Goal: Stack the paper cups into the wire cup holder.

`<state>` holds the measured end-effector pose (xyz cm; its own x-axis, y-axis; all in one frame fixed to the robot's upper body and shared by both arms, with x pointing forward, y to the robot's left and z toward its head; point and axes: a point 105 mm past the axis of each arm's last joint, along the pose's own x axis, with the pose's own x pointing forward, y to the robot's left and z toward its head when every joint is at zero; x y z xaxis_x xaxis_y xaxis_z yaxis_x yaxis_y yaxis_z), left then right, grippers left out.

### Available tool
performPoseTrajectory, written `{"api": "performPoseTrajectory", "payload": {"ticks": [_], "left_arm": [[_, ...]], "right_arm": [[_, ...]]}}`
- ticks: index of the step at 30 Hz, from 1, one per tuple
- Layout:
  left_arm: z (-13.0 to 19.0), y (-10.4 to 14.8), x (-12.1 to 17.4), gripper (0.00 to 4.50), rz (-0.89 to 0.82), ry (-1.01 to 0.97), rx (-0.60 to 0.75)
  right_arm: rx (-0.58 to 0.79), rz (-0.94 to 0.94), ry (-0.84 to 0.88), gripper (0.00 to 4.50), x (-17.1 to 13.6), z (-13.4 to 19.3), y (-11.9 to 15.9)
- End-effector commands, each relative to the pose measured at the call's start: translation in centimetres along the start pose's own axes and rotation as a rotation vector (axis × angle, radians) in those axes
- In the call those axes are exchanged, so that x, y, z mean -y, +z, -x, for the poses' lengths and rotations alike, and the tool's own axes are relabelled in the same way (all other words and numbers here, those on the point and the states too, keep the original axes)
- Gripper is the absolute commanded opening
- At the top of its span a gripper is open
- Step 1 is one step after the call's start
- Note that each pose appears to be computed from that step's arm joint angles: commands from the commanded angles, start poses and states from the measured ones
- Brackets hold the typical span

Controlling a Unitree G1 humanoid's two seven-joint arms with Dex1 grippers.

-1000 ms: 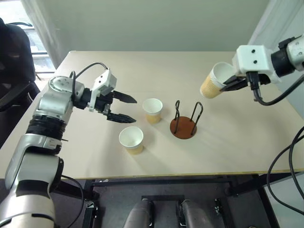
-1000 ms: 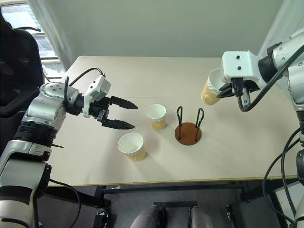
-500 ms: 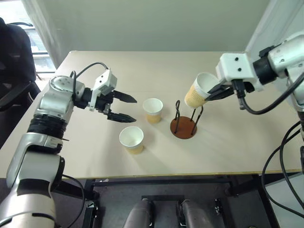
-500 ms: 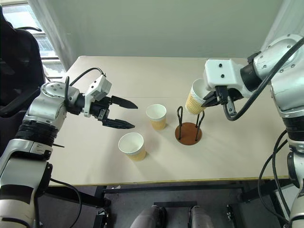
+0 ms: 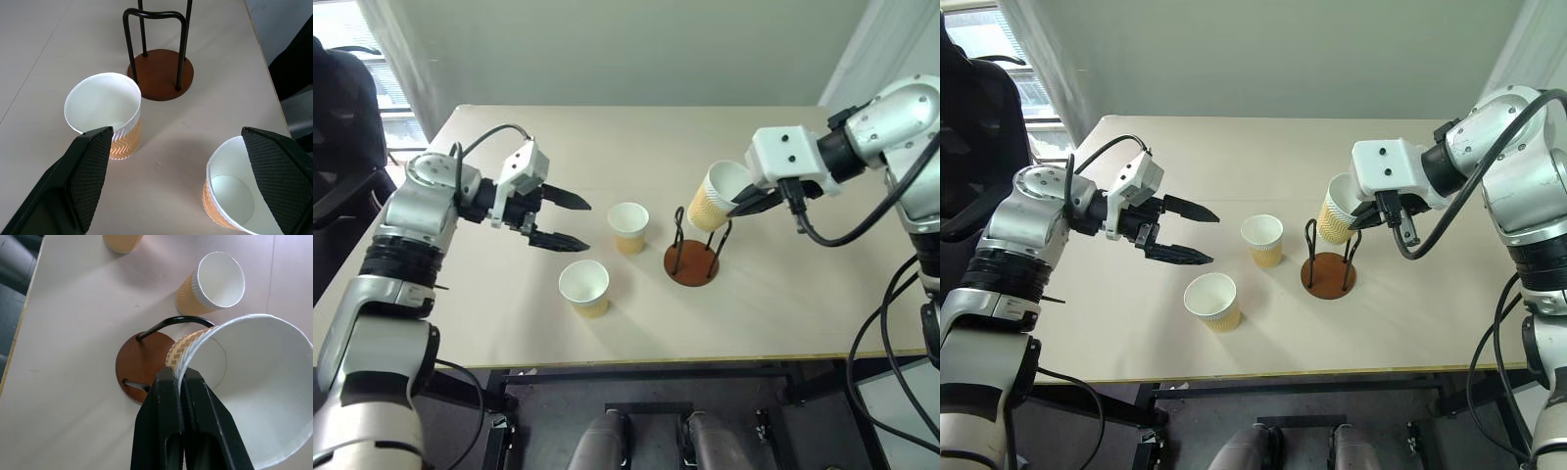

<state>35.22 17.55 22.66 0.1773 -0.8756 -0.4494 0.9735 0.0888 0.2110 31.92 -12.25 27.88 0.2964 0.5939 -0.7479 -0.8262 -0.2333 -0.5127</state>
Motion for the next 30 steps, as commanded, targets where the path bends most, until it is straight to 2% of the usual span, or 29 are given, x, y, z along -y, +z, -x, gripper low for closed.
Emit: {"api": "performPoseTrajectory", "payload": {"ticks": [1,11,15,20,24,27,30], "left_arm": [[1.0,1.1,0.3,4.5,-0.035,-0.005,0.022],[1.0,1.3,0.2,4.5,-0.036,-0.003,0.025],[0.9,1.4,0.2,4.5,-0.037,-0.006,0.027],[0.8,1.4,0.2,4.5,-0.037,-0.008,0.029],[0.9,1.4,0.2,4.5,-0.035,-0.005,0.031],[1.0,1.4,0.0,4.5,-0.035,0.008,0.035],[1.4,1.3,-0.4,4.5,-0.051,0.03,0.02]], "right_arm": [[-0.022,0.036,-0.005,0.01,0.0,0.2,-0.1],[-0.055,0.085,-0.002,0.01,-0.1,0.1,-0.6],[-0.019,0.077,-0.006,1.18,-0.1,0.1,0.2],[0.026,0.053,-0.016,1.18,0.1,0.2,1.0],[0.131,-0.035,-0.099,1.18,1.2,0.8,2.2],[0.211,-0.154,-0.163,1.18,2.0,1.6,2.4],[0.281,-0.311,-0.203,1.18,1.6,2.8,1.1]]}}
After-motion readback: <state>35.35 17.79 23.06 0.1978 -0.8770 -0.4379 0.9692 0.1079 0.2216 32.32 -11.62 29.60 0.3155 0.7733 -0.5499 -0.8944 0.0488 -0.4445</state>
